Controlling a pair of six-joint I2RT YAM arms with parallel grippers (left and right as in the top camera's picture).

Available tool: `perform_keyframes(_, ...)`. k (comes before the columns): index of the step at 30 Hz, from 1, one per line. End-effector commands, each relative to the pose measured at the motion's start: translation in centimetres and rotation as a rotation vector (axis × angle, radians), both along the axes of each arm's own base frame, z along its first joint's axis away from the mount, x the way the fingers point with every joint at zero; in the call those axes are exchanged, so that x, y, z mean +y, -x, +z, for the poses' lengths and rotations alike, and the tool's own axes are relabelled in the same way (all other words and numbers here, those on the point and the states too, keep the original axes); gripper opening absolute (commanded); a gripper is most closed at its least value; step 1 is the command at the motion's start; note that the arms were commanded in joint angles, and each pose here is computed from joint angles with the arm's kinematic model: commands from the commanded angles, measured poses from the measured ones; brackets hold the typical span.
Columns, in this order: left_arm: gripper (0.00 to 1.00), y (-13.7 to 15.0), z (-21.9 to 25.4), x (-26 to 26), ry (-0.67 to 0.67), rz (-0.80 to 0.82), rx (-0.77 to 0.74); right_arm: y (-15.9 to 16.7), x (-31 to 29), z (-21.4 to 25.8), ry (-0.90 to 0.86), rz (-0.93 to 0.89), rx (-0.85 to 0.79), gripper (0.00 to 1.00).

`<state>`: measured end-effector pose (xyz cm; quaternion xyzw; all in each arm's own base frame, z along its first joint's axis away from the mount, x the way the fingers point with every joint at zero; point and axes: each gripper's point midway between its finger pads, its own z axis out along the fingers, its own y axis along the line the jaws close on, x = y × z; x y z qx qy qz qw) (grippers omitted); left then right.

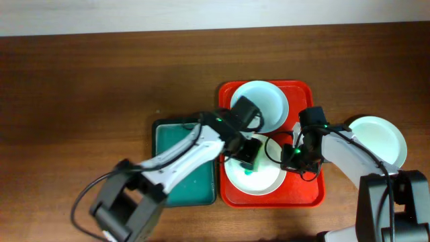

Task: Clean dirty plates on tray and stack at the side
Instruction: 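Scrub the lower plate with the sponge in the left gripper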

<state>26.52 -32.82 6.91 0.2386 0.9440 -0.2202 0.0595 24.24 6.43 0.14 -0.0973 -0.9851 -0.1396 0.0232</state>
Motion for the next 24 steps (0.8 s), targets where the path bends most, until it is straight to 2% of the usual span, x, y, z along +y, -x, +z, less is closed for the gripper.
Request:
perform_keyframes(1,0.00,1.5,-2.3,-3.4,0.069,-0.047,0.080,1.3,-1.9,-1.4,0.117,-0.021,0.048,0.04)
perform_keyframes(2,0.00,1.7,-3.0,-3.7,0.063,-0.057,0.084,1.3,-1.9,-1.4,0.117,-0.021,0.048,0.04)
perform_keyframes(6,0.00,0.1,-8.2,0.4,-0.225,0.045,0.004,1.4,-1.9,-1.4,0.117,-0.020,0.056,0.04)
perform_keyframes(10,0.00,-3.2,-7.1,7.6,-0.540,0.188,-0.111,1.4,-1.9,-1.4,0.117,-0.020,0.056,0.04)
perform_keyframes(12,0.00,-4.1,-6.4,9.3,-0.615,0.207,-0.144,1.4,-1.9,-1.4,0.117,-0.020,0.056,0.04)
perform_keyframes(14,0.00,-3.8,-6.6,8.3,-0.560,0.200,-0.114,1.4,-1.9,-1.4,0.117,-0.020,0.056,0.04)
perform_keyframes(15,0.00,-2.5,-6.9,4.9,-0.393,0.122,-0.021,1.4,-1.9,-1.4,0.118,-0.020,0.056,0.04)
perform_keyframes(17,0.00,-1.0,-6.2,0.2,-0.152,0.055,0.094,1.4,-1.9,-1.4,0.117,-0.020,0.056,0.04)
perform_keyframes(19,0.00,-0.7,-5.5,-2.9,0.008,0.014,0.136,1.4,-1.9,-1.4,0.117,-0.017,0.054,0.04)
perform_keyframes(24,0.00,-2.0,-5.0,-6.0,0.149,0.001,0.101,1.4,-2.0,-1.4,0.117,0.002,0.050,0.04)
